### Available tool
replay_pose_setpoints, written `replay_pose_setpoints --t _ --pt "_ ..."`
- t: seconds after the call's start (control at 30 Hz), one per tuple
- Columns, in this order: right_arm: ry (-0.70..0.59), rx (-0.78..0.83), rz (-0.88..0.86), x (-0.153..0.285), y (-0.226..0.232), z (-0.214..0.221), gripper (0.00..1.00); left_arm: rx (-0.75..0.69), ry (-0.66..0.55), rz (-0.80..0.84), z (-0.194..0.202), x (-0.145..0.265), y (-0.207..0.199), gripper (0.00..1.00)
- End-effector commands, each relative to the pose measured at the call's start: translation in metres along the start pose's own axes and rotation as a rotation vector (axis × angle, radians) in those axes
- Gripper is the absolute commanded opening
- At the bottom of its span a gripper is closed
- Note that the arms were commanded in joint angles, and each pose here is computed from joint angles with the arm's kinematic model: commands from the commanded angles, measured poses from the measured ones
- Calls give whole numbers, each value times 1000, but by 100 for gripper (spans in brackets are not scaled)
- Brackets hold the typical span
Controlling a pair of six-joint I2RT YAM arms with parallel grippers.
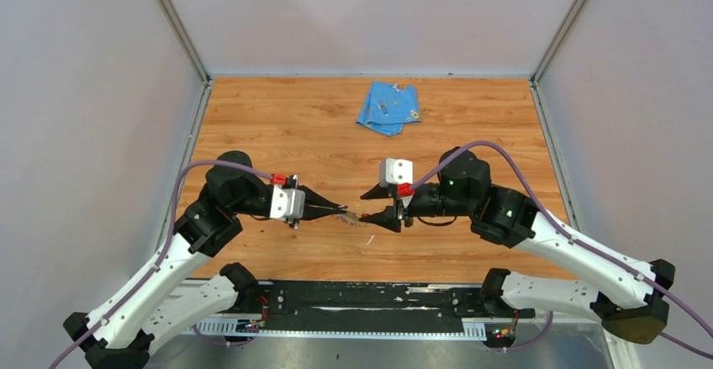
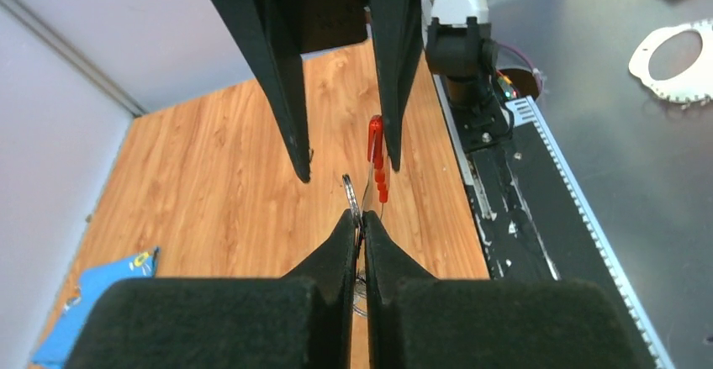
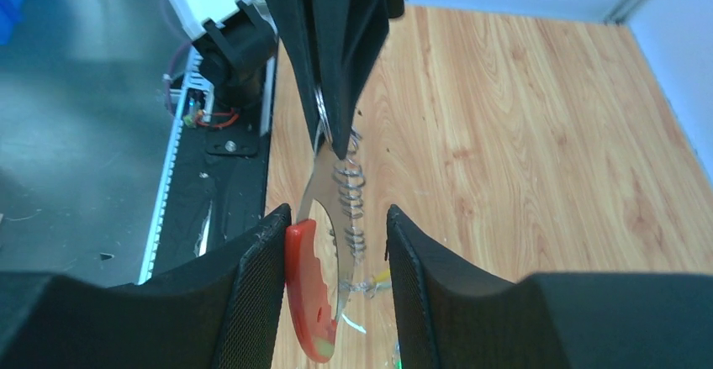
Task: Put the keys on the keyring
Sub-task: Adjust the key on the keyring.
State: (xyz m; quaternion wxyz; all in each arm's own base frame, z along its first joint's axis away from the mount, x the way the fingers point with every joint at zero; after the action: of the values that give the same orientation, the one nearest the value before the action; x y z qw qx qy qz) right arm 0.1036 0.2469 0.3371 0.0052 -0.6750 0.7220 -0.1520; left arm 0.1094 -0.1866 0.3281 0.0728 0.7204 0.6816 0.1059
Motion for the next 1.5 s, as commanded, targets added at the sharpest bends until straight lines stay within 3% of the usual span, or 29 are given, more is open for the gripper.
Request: replay_pose_setpoints --t 0.0,0.43,0.83,1.2,1.47 --pt "-108 75 -62 13 2 -37 48 -138 8 140 -3 4 -13 0" --pt "-107 91 -221 -11 -4 -49 38 -200 13 157 -2 8 -17 0" --pt "-83 64 -294 -18 2 -38 38 -166 -21 122 -8 6 -14 0" --pt "-95 46 -266 -26 -3 -38 22 -158 -15 135 -5 6 -16 0" --pt "-105 43 -234 -24 -5 -41 29 -158 -14 143 -3 6 -17 0"
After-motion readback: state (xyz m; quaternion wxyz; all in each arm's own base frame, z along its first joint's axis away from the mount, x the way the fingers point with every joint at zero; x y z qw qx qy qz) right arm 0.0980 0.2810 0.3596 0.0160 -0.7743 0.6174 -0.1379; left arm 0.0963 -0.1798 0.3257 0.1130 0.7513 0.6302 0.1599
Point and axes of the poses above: each gripper's point midway between its finger pads, its own x axis back along the fingers, its own y axis along the line the jaws close on, z = x × y, the point moved 7 cm from there along x, back along the fingers, and after that the axes turned 3 degrees about x, right-handed, at the moved point
